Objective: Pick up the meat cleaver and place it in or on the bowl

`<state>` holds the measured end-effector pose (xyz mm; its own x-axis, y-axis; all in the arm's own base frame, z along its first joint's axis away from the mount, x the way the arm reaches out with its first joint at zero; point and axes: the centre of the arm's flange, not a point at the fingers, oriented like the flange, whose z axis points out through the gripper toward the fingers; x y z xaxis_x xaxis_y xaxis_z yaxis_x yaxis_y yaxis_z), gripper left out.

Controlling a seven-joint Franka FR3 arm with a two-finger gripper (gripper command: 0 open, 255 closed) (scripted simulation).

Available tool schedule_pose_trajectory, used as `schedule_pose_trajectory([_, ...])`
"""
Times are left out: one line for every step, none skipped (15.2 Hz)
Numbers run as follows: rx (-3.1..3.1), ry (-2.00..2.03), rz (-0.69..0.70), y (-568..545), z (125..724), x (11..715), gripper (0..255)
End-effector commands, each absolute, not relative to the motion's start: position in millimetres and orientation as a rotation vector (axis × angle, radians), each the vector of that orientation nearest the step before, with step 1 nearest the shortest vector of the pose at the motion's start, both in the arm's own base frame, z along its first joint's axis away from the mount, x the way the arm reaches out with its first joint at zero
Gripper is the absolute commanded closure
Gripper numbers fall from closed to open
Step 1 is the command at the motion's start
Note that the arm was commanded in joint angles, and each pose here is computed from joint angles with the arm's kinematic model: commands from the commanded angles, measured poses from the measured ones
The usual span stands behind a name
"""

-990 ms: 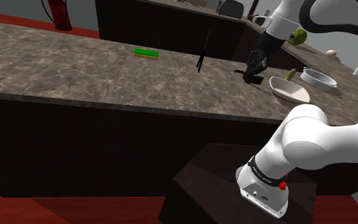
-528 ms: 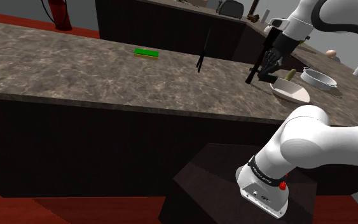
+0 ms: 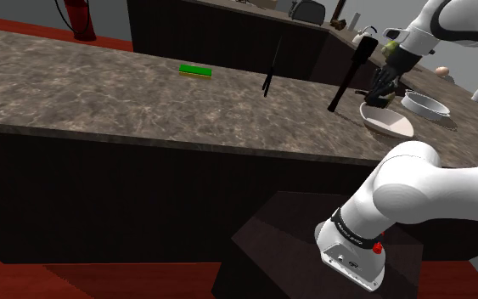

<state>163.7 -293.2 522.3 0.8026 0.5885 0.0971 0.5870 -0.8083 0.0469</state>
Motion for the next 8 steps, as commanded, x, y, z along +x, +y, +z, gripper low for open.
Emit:
schedule_pose_trajectory([2.968, 0.969, 0.165, -319.6, 523.4, 153.9, 255])
schedule_pose_trajectory([2.968, 0.969, 0.165, -331.7, 523.7, 148.8, 255])
schedule_pose_trajectory([2.968, 0.969, 0.165, -343.9, 523.9, 143.7, 255])
schedule_pose_trajectory([2.968, 0.969, 0.165, -356.1, 524.1, 138.5, 255])
schedule_pose_trajectory([2.968, 0.969, 0.165, -368.2, 524.4, 133.4, 255])
schedule_pose_trajectory([2.968, 0.969, 0.165, -380.4, 524.6, 128.3, 255])
schedule_pose_trajectory([2.968, 0.969, 0.165, -392.5, 524.8, 123.1, 255])
schedule_pose_trajectory([2.968, 0.969, 0.165, -404.7, 525.1, 118.0, 255])
